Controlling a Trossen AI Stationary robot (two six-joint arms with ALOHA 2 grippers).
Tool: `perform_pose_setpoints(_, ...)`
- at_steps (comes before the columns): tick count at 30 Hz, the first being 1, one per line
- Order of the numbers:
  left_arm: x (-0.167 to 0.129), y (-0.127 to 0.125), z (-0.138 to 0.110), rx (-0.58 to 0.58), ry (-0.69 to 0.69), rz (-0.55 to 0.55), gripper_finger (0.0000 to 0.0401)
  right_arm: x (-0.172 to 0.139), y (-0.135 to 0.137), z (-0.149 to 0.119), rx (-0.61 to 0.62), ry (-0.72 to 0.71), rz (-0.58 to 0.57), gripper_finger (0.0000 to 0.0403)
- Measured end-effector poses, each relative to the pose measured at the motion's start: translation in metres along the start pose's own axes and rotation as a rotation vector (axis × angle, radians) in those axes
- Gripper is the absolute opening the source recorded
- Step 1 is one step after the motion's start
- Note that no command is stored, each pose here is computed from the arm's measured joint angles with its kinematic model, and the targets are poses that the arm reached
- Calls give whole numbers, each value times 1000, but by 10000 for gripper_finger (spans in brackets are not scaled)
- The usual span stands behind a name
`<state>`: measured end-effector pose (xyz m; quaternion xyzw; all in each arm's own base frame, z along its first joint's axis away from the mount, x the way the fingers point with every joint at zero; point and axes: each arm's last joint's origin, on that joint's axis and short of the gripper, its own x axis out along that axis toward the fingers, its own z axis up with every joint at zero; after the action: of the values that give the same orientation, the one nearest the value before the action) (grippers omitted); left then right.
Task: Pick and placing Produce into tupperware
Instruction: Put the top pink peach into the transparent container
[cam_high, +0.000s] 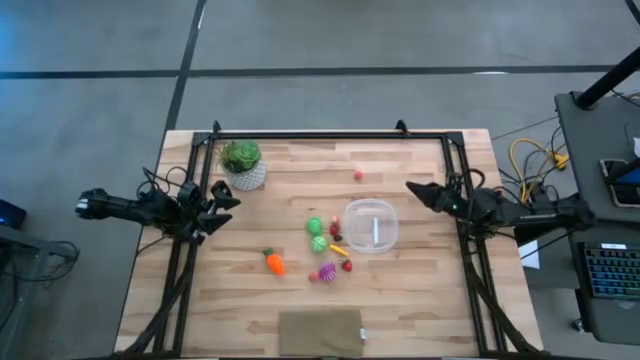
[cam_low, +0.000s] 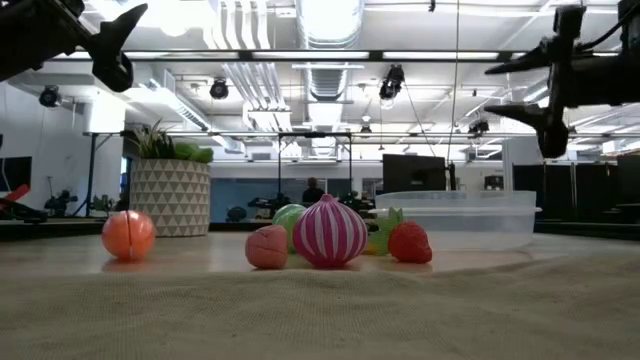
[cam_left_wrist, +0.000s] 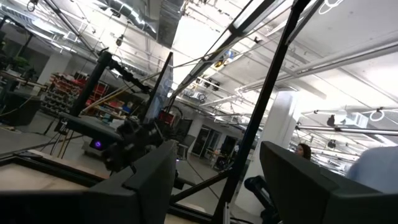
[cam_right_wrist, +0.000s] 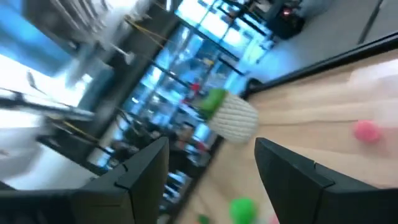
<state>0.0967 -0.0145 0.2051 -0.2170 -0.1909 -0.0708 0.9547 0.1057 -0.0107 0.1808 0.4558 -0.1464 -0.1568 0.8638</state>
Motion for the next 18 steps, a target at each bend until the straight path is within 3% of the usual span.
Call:
perform_pose_setpoints(3,0,0,0,0,0,1,219,3,15,7,98,-23,96,231)
perform_pose_setpoints(5,0,0,0,0,1,1,219,7,26,13,135,-18,102,231)
perform_pose_setpoints(8,0,0,0,91,1,2,219,15,43,22,11,-38,83,231)
perform_pose_setpoints(11,0,0,0,234,-1,2,219,24,68,36,-3,-70,92,231)
perform_pose_setpoints(13,0,0,0,293,0,2,219,34,86,45,-84,-102,81,231)
perform_pose_setpoints(18,0,0,1,314,-10,0,219,63,127,67,-303,-279,-105,230)
